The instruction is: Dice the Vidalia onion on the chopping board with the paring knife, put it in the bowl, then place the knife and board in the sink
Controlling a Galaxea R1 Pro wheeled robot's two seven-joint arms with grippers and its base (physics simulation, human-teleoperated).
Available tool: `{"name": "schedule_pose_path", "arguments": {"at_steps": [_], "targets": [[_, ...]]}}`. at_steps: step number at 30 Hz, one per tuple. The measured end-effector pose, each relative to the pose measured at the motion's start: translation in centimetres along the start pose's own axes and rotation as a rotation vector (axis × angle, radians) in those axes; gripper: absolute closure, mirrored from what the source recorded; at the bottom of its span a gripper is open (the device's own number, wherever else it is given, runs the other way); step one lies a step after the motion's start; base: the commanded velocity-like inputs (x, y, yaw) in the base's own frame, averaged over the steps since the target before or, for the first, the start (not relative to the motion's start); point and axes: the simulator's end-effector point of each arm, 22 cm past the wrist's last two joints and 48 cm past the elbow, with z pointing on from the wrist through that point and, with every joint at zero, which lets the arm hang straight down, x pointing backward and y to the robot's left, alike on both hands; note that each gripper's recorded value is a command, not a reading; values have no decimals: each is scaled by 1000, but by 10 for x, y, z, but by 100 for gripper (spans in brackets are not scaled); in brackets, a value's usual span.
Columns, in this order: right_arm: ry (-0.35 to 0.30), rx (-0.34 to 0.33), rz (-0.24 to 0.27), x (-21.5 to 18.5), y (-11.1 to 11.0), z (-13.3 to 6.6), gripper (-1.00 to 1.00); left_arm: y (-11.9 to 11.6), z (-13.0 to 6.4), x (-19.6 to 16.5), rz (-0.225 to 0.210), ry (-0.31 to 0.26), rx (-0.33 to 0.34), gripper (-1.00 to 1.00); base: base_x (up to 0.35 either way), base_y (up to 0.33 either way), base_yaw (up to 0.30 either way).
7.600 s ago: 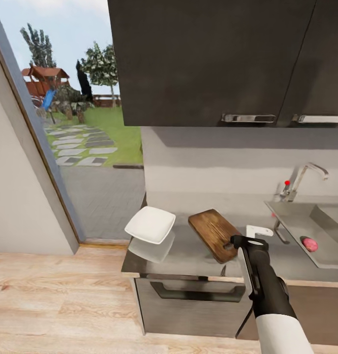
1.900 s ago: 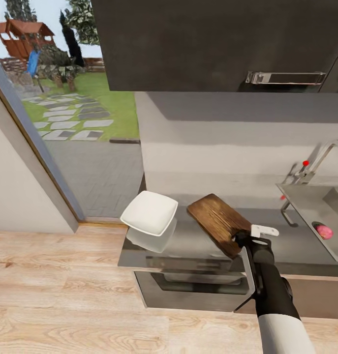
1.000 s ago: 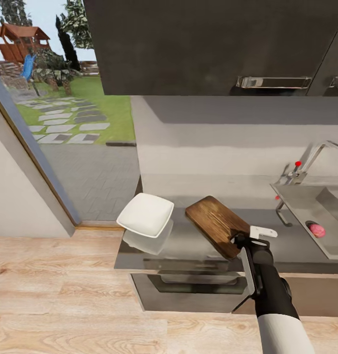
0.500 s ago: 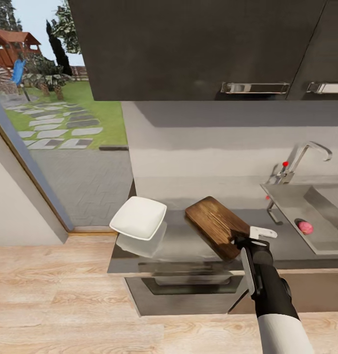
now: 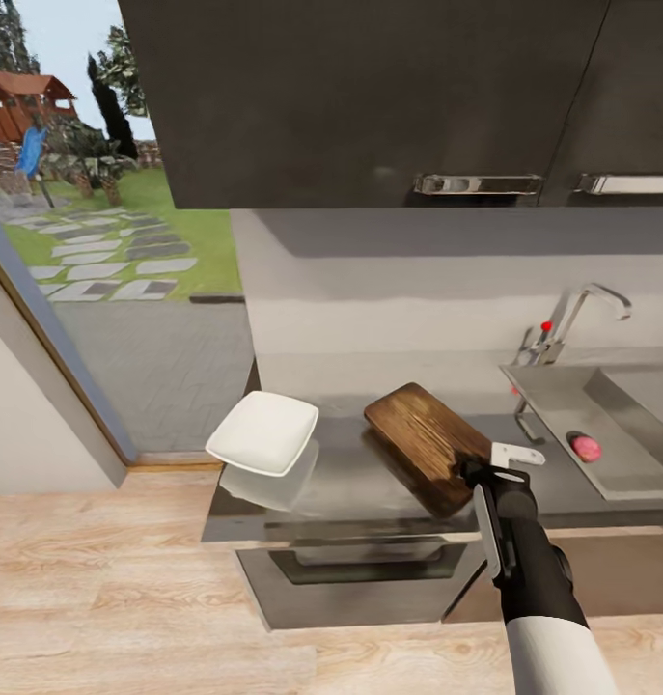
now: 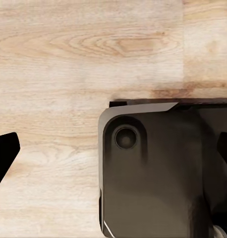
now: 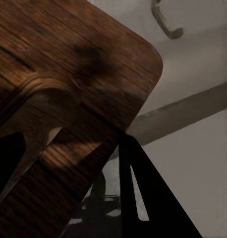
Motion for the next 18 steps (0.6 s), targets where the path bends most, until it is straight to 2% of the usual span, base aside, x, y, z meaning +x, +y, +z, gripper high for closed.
{"name": "schedule_pose_path", "arguments": {"at_steps": [4,12,18], "targets": [[-11,1,4,-5,-2,-3,100,-2,-1,2,-1,3,2,-100,0,-153,0],[-40,8,7,-18,-8,-8,100,-2,-1,3,-1,5,3,-100,0,-48,10],[-43,12,7,-19,-9,-8,100,-2,-1,5,0,9,3,-100,0,-281,193]]}}
